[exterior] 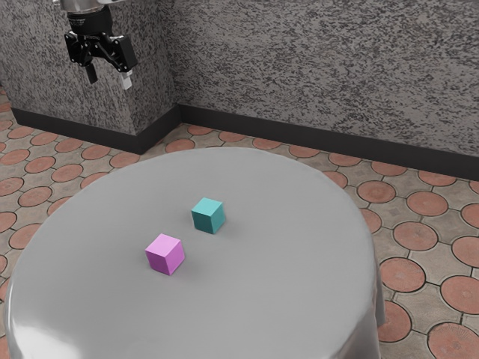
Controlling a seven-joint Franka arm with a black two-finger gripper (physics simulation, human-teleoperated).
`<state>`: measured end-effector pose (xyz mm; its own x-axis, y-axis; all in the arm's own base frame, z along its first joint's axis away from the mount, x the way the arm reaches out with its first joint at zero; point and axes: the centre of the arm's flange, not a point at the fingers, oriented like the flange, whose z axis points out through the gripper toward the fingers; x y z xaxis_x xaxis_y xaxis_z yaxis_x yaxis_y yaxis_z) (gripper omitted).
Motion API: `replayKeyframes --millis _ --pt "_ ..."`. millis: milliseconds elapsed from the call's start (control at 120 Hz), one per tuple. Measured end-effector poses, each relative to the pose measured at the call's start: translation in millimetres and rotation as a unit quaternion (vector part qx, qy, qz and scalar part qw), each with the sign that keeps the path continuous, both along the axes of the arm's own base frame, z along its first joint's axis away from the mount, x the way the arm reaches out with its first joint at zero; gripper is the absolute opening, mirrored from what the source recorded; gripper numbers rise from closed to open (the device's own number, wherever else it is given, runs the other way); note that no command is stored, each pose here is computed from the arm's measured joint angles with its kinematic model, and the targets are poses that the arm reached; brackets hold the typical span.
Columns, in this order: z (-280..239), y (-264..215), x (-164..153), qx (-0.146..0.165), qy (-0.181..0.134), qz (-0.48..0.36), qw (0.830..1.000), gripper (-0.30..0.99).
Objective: Pick up the blue block with one arm, and put the blue block on the pink block with one arm
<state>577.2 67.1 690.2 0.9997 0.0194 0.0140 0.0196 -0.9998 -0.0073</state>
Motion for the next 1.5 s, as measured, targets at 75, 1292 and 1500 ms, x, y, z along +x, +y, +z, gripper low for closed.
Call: replayKeyframes --millis 75,1292,1500 --pt "-0.5 0.7 0.0 -0.002 0.0 0.0 1.0 0.69" --pt "-341.7 -43.1 134.0 0.039 0.165 -0.006 0.985 0.69" --pt "-347.9 -59.4 139.8 0.025 0.153 -0.014 0.988 0.69"
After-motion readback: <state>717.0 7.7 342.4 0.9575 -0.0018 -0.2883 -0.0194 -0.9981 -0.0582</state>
